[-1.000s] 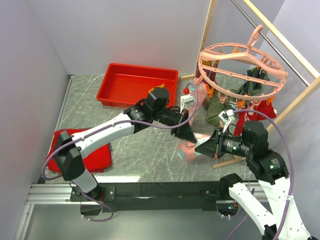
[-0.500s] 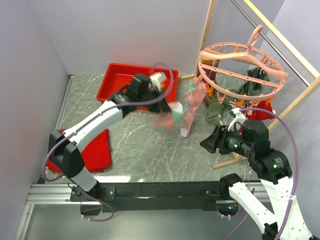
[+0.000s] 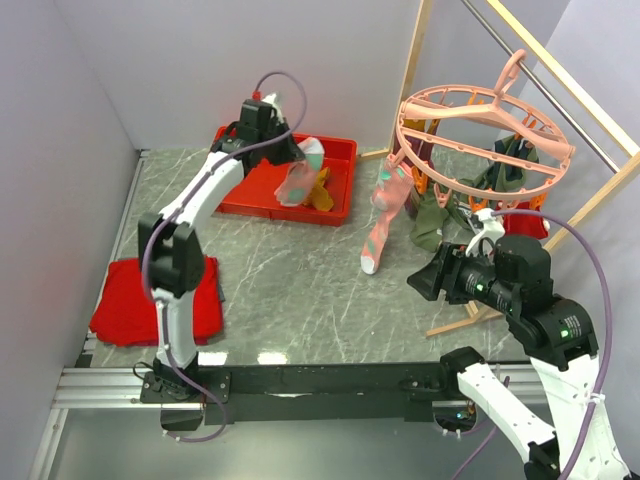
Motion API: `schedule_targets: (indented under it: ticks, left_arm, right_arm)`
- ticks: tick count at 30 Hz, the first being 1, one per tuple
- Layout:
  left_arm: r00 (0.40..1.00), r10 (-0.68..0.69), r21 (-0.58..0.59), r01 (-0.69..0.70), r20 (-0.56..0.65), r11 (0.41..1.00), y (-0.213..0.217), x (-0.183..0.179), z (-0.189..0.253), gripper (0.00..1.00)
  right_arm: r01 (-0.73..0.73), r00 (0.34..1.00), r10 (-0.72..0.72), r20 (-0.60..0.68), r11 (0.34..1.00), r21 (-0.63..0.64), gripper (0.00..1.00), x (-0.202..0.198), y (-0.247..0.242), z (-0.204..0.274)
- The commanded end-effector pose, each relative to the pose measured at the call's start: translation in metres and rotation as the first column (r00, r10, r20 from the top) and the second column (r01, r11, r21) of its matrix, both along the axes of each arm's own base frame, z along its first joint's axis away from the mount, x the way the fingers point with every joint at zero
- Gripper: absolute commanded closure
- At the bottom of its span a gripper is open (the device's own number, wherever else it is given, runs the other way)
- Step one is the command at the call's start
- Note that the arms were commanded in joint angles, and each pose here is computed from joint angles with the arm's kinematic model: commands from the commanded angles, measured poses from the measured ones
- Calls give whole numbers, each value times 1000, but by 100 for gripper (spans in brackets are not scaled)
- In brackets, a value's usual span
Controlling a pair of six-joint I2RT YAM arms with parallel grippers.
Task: Remove the socks clipped to the hanger
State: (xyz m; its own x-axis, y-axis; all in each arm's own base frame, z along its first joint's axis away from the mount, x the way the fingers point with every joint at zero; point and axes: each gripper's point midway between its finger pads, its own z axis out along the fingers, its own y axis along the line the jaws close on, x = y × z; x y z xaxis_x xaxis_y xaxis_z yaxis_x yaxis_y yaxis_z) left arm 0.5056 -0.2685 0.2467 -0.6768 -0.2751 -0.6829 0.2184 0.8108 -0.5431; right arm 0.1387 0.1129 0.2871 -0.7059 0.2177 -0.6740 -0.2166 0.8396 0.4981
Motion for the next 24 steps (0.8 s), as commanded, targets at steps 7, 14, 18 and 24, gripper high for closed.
schedule_targets:
  ticks: [7,14,18,24]
  left_arm:
    - [999,27,-115,-30,-30,993,23,54,-20,43]
    - [999,-39,-107,38,-1,994,31,-3,16,4]
    - [997,-80,-68,81,14,994,30,-51,41,3]
    - [976,-197,-158,209,90,965,-12,-127,62,8]
  right_arm:
    - [18,1000,-17,14,998,-61,28,7,-8,12]
    - [-9,1000,9,10,999,-37,27,7,-2,7]
    - [-2,1000,4,22,998,-70,26,7,-7,8]
    - [-14,1000,16,23,997,-74,25,7,-6,7]
